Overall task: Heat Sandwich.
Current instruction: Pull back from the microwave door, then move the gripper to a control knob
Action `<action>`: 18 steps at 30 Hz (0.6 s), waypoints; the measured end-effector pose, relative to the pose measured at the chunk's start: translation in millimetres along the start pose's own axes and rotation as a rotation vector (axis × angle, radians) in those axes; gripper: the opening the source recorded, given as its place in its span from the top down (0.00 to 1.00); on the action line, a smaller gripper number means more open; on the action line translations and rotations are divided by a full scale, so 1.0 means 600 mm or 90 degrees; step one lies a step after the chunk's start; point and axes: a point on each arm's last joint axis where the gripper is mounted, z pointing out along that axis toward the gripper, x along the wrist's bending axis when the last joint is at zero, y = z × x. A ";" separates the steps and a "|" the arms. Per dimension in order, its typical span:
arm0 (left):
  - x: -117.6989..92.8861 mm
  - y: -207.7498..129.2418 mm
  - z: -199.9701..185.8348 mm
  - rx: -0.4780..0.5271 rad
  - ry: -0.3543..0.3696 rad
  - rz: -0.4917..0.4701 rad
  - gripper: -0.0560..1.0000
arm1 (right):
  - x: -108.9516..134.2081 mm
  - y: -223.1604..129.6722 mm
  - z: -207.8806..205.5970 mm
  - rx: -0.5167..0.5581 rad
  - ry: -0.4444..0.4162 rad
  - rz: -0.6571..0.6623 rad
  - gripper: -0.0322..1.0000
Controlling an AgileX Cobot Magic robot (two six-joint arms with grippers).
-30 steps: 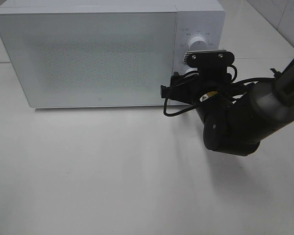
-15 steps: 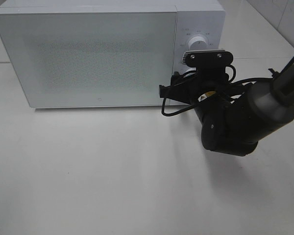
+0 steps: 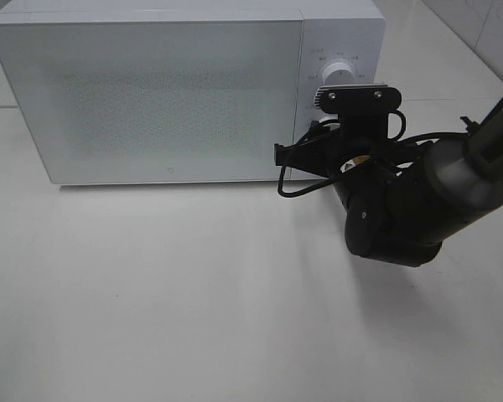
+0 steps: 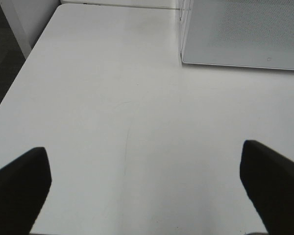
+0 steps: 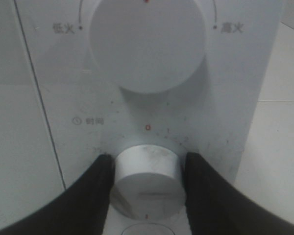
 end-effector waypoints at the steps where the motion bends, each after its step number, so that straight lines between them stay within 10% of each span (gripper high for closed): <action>1: 0.000 0.000 0.000 0.000 0.000 0.000 0.01 | 0.000 0.000 0.000 0.000 0.000 0.000 0.55; 18: 0.000 0.000 0.000 0.000 0.000 0.000 0.01 | 0.000 0.001 0.000 -0.003 0.000 0.130 0.55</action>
